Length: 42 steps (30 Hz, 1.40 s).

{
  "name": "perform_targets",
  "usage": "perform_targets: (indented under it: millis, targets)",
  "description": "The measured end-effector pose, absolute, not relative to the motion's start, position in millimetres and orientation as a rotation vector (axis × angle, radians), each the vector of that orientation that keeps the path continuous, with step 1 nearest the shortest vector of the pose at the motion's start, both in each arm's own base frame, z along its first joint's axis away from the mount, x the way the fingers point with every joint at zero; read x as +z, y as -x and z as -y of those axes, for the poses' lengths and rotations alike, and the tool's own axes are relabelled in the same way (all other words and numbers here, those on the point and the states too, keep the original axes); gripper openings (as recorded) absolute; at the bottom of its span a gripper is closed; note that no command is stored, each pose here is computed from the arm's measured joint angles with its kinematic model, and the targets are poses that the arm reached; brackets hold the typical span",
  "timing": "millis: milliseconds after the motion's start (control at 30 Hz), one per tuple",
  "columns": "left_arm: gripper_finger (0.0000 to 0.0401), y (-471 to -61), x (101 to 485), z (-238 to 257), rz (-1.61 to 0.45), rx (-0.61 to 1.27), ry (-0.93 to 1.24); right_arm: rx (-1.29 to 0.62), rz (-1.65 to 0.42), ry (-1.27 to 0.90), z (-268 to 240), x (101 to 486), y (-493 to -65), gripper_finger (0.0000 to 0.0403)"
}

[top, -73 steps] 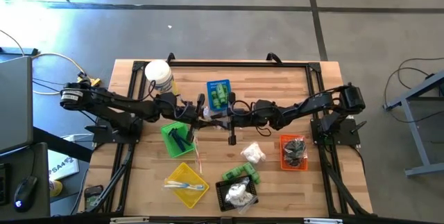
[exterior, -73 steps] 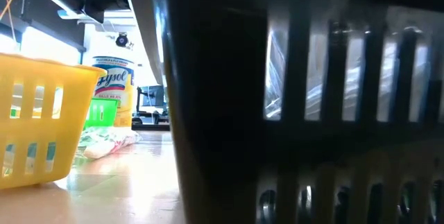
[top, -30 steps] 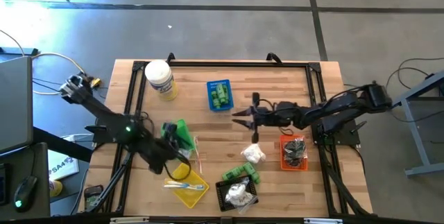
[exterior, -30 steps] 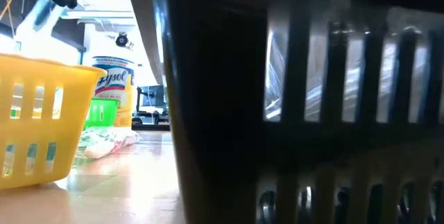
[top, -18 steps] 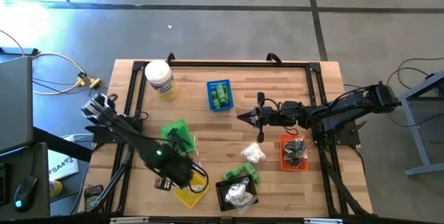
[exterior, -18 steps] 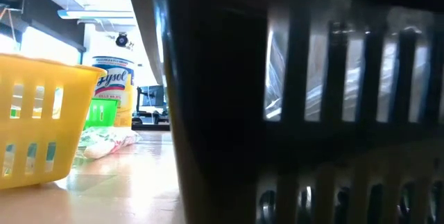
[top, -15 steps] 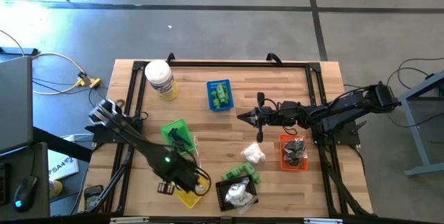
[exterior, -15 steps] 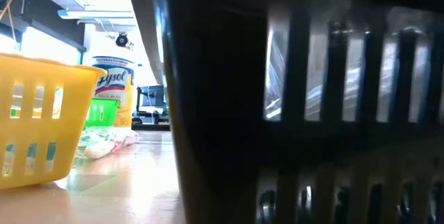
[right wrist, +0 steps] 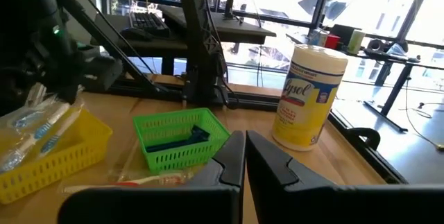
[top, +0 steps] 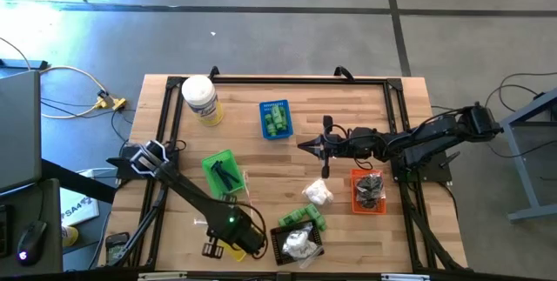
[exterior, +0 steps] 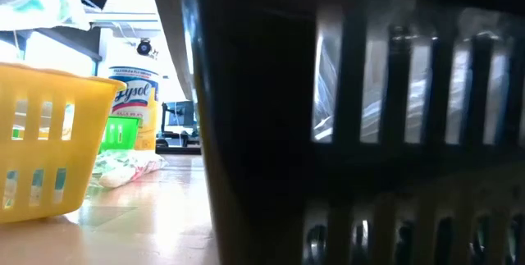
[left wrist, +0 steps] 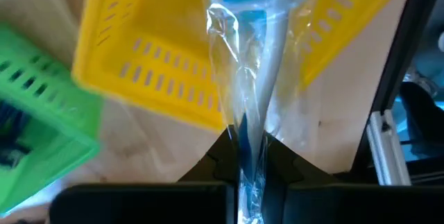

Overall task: Pick & Place Travel size toiletries
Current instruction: Put the blue toothbrush into the yellow bin, then put the cotton pack into the black bin

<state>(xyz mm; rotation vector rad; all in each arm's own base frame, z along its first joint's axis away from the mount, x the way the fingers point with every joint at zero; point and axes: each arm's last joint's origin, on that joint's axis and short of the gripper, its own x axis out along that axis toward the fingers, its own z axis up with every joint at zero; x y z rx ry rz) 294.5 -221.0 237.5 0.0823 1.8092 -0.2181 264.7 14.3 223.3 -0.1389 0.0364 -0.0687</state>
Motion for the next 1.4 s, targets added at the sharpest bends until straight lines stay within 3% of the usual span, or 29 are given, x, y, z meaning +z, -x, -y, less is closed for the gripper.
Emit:
perform_targets:
  millis: [500, 933, 1167, 1400]
  targets:
    - [0.0019, -306, 214, 223, -1.840, -0.283, -0.129, -0.069, -0.033, 0.139, -14, 224, -265, 0.0006]
    - [0.0156, -309, 214, 220, -1.849, -0.287, -0.075, -0.068, -0.033, 0.141, -14, 224, -265, 0.0006]
    - [0.0190, -310, 225, 221, -1.850, -0.283, -0.078, -0.068, -0.033, 0.142, -14, 224, -265, 0.0007]
    - [0.0195, -312, 255, 219, -1.800, -0.240, -0.164, -0.068, -0.036, 0.143, -14, 223, -265, 0.0007]
